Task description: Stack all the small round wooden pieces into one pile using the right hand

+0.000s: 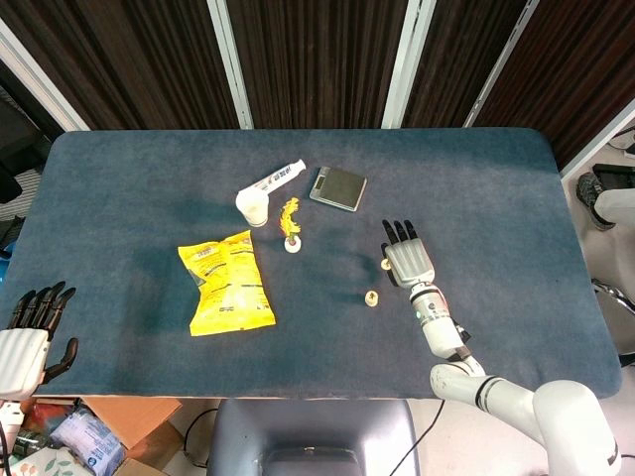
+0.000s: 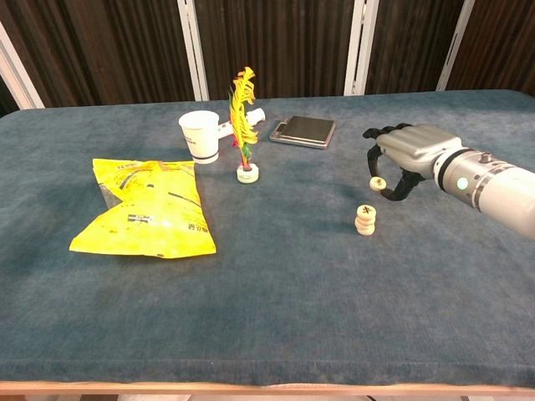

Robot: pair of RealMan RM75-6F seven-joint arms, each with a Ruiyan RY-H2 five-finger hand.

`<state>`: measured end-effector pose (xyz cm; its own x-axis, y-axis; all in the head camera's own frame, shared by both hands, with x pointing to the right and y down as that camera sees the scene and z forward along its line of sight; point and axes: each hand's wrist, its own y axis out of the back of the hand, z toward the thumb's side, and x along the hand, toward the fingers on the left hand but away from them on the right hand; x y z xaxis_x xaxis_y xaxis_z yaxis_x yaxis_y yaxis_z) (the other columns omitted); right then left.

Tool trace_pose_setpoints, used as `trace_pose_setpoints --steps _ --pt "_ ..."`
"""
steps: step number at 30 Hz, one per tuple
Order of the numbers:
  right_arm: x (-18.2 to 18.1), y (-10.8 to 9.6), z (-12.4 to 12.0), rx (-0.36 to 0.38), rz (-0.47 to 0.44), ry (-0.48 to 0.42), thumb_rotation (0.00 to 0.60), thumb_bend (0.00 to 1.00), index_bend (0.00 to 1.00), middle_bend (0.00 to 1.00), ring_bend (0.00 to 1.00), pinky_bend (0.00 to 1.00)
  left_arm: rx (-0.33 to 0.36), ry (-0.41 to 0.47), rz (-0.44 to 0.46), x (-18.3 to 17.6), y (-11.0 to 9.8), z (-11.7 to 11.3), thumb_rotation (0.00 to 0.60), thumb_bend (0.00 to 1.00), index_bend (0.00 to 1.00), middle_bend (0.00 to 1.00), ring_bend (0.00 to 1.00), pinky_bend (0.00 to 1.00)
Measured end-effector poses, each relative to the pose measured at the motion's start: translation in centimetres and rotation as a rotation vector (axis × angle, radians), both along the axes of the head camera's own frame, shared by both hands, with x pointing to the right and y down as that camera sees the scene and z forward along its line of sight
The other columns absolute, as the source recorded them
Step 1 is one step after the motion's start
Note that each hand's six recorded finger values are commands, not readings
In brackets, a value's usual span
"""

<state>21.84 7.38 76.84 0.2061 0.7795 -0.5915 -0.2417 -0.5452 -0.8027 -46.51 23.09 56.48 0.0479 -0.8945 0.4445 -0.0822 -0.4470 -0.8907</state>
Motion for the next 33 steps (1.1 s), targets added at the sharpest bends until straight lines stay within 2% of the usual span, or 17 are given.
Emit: trace_pose_setpoints --steps 7,13,20,33 --pt "-0.9 0.3 -3.1 0.023 0.0 -0.109 0.6 0.48 0.71 0.13 0.0 0.04 -0.003 -0.004 -0.001 -0.1 -0.1 0.3 0.6 0.5 0.0 0.02 0.0 0.03" --pt "-2.1 1.9 -5.6 -0.018 -0.044 -0.167 0.6 0.48 0.71 0.13 0.0 0.04 0.003 -0.005 -0.003 -0.1 0.0 0.1 0.6 0.5 0.0 0.02 0.0 0.03" --pt "-2.5 4.1 -6.3 -0.049 -0.136 -0.103 0.6 0.48 0.71 0.13 0.0 0.04 0.002 -0.006 0.001 0.0 0.3 -0.1 0.6 0.5 0.0 0.02 0.0 0.03" --pt "-2.3 4.9 -5.7 -0.075 -0.156 -0.041 0.6 0.48 0.71 0.13 0.0 0.04 0.005 -0.005 -0.002 0.0 0.5 -0.3 0.6 0.5 0.0 0.02 0.0 0.03"
